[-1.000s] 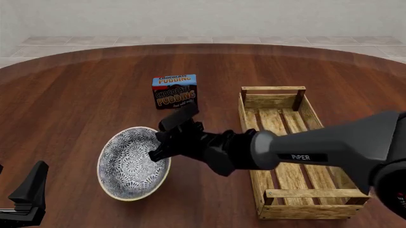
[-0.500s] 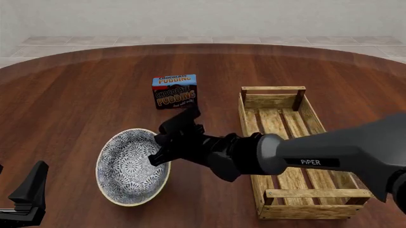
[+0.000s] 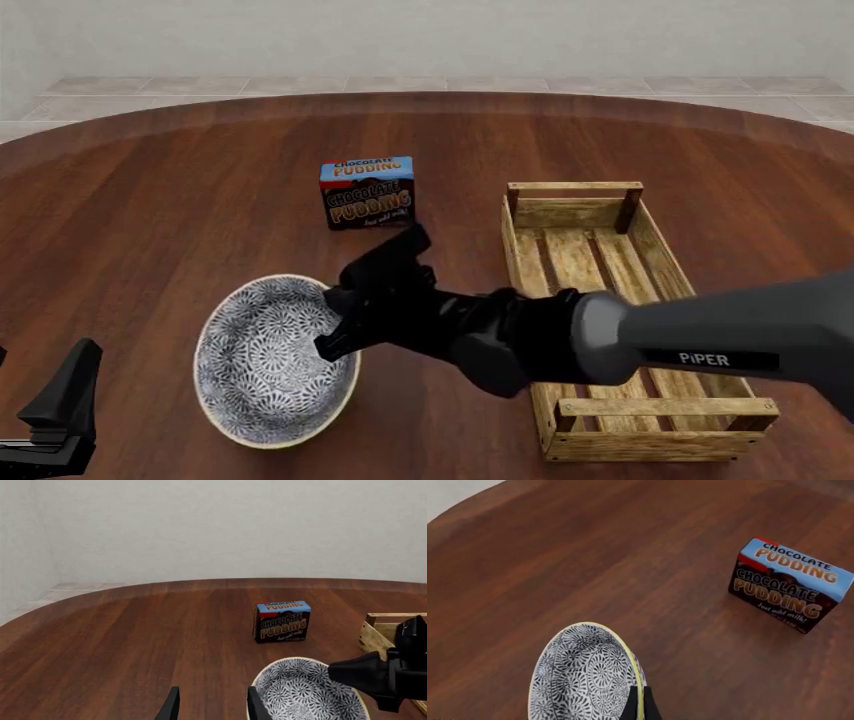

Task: Pick up the bowl on the left and put it in the tray.

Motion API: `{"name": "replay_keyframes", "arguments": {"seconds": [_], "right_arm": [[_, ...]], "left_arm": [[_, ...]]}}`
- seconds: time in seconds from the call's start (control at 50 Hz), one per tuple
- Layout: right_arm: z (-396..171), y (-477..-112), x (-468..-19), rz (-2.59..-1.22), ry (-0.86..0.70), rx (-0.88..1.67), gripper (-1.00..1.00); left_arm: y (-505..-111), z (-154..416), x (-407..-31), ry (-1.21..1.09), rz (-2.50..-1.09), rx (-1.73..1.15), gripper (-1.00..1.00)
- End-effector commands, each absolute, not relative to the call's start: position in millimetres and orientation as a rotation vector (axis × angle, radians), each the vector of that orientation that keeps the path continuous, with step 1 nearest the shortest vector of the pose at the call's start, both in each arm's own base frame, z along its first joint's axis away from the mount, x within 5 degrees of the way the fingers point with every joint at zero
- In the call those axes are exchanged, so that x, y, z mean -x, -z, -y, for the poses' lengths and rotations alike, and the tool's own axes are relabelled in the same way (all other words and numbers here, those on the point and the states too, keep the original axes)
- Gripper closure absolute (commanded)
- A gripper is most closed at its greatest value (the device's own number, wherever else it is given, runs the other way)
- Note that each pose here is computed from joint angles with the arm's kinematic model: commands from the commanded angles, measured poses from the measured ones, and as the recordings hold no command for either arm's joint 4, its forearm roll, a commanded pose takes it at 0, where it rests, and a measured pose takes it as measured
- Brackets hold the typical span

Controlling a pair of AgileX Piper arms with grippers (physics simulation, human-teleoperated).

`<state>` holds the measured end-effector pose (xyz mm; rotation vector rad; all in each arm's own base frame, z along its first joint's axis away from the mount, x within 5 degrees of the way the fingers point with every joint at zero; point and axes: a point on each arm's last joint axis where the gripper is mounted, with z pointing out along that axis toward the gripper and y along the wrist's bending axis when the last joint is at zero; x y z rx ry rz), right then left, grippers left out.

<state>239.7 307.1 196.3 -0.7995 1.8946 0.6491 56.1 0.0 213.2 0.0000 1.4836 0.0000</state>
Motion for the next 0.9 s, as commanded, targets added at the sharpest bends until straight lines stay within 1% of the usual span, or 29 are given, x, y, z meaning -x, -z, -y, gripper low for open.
{"name": "replay_keyframes", "arguments": {"seconds": [0.02,0.16,0.3,0.32,0.66,0.9], "right_arm": [[-303.7,-213.2,-229.7,-1.861,-0.685,0.78,1.0],[-300.7,-229.1,-227.1,-1.827,-0.682,0.789,1.0],[-301.6,-236.1,-217.6,-1.806,-0.689,0.82,1.0],[-297.7,-240.1,-223.8,-1.803,-0.694,0.78,1.0],[-289.1,-267.0,-216.8,-1.758,-0.709,0.767,1.0],[-273.3,-290.8,-217.8,-1.707,-0.688,0.742,1.0]], "left_arm": [[-213.2,0.0,-56.1,0.0,-1.484,0.0,-1.0],[-213.2,0.0,-56.1,0.0,-1.484,0.0,-1.0],[-213.2,0.0,-56.1,0.0,-1.484,0.0,-1.0],[-213.2,0.0,-56.1,0.0,-1.484,0.0,-1.0],[-213.2,0.0,-56.1,0.0,-1.484,0.0,-1.0],[-213.2,0.0,-56.1,0.0,-1.484,0.0,-1.0]]}}
